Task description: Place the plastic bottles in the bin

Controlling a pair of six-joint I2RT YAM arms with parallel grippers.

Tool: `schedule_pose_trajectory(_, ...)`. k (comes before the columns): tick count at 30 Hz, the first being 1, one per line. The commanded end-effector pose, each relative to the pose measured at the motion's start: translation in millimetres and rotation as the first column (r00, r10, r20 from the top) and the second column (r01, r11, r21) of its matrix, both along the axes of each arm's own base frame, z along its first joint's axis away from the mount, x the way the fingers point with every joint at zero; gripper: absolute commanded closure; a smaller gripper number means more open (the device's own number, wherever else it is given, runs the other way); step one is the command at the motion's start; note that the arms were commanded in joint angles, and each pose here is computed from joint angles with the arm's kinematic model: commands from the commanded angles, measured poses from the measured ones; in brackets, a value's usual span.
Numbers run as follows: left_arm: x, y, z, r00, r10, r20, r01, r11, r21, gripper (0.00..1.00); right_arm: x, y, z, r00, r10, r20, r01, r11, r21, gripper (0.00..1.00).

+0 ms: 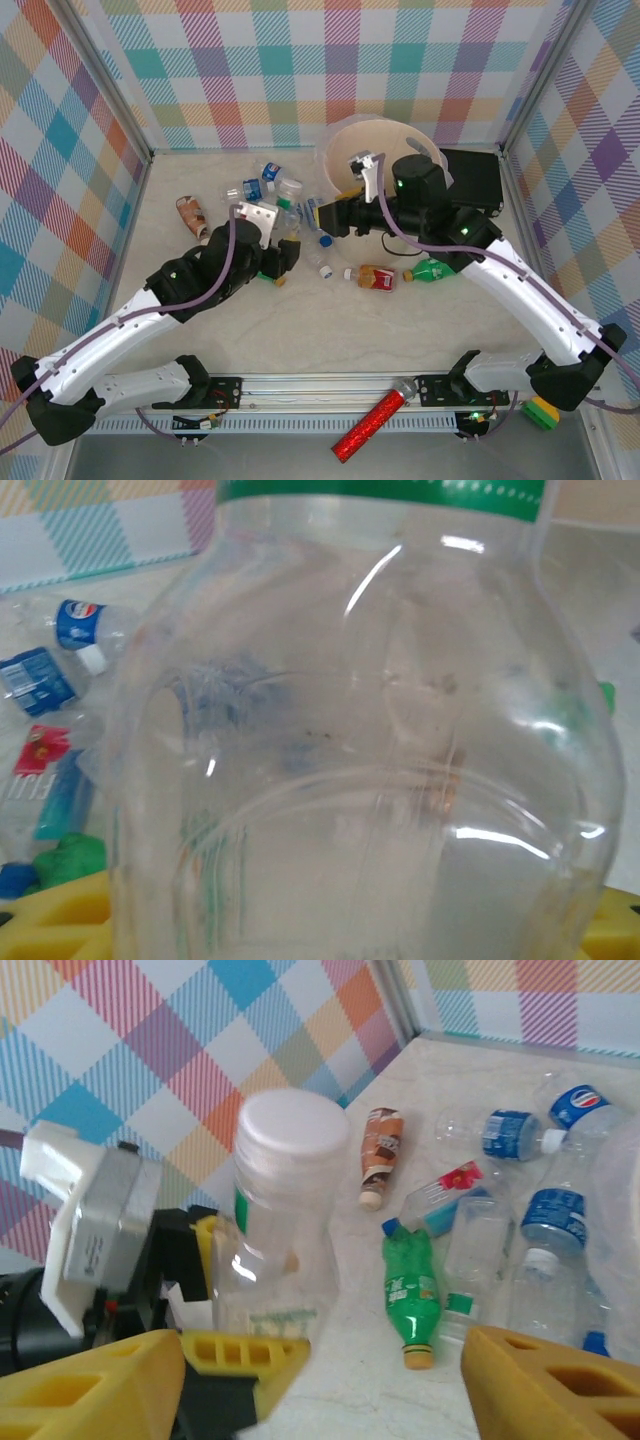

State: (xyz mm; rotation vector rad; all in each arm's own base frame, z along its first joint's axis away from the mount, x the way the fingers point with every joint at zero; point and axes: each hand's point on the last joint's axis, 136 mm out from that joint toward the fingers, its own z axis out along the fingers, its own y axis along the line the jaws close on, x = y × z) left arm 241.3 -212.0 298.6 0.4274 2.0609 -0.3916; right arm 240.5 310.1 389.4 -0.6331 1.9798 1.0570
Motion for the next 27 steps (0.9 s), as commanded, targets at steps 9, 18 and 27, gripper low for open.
schedule_pose_trajectory(9, -18, -26, 13, 0.984, -0.172, 0.052, 0.175, 0.983, -0.051, 0.37, -12, 26, 23, 0.989, 0.136, -0.051, -0.130, 0.985, 0.111, 0.38)
schedule_pose_trajectory(18, -27, -33, 13, 0.974, -0.223, 0.040, 0.225, 0.972, -0.069, 0.38, -3, 38, 21, 0.986, 0.145, -0.082, -0.136, 0.984, 0.112, 0.41)
schedule_pose_trajectory(27, -28, -35, 12, 0.972, -0.231, 0.036, 0.233, 0.970, -0.064, 0.38, 5, 43, 18, 0.987, 0.126, -0.095, -0.116, 0.988, 0.104, 0.52)
